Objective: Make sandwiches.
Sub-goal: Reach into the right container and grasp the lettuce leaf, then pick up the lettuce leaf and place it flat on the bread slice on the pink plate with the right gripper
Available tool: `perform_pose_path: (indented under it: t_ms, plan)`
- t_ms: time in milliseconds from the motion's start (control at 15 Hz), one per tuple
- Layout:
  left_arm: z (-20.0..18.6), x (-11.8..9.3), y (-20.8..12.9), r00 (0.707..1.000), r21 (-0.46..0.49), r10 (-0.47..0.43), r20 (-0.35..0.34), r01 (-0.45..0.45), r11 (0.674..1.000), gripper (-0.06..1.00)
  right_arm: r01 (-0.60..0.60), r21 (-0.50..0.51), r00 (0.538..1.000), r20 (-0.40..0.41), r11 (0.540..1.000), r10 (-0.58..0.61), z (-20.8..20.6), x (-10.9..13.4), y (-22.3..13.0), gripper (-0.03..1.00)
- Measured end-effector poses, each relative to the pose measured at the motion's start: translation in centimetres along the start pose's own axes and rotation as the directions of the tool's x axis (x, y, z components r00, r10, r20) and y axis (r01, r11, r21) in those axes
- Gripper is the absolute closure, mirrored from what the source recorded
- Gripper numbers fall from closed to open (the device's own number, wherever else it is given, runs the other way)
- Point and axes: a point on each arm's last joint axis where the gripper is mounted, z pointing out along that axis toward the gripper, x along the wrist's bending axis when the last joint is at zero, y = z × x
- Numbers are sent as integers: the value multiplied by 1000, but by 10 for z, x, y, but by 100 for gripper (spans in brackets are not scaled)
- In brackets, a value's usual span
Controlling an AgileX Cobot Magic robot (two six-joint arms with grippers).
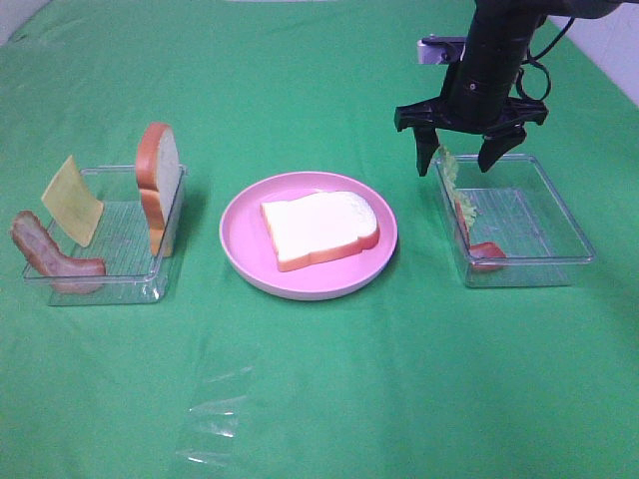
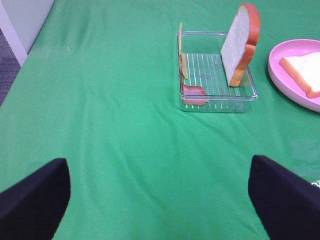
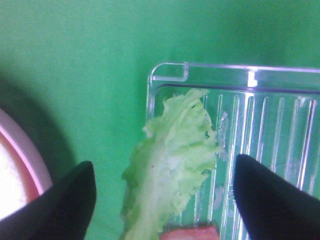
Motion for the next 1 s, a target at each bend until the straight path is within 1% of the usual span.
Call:
perform_pose_path:
  t_ms: [67,133,200,267,333,400,533,1000]
  plan:
    - [0,0,0,1000,0,0,0,0,1000,6,-1,4,1000,-2,1000,1,0,0,0,32]
    - [0,0,0,1000,0,0,0,0,1000,6,-1,6,1000,-2,1000,1,0,0,-1,36]
    - [0,0,0,1000,0,0,0,0,1000,6,-1,13,1000,-1,1000,1,0,0,-1,45]
    - [0,0,0,1000,0,0,0,0,1000,6,-1,23,1000,1,1000,1,0,0,-2,63]
    - [0,0,0,1000,0,0,0,0,1000,6,-1,28,1000,2,1000,1,0,0,-3,74]
    - [0,0,0,1000,0,0,0,0,1000,6,-2,31,1000,2,1000,2,0,0,-3,84]
    - [0,0,0,1000,0,0,0,0,1000,6,7,37,1000,2,999,-7,0,0,-3,95]
    - [0,0,0,1000,0,0,0,0,1000,6,30,52,1000,3,998,-31,0,0,-5,95]
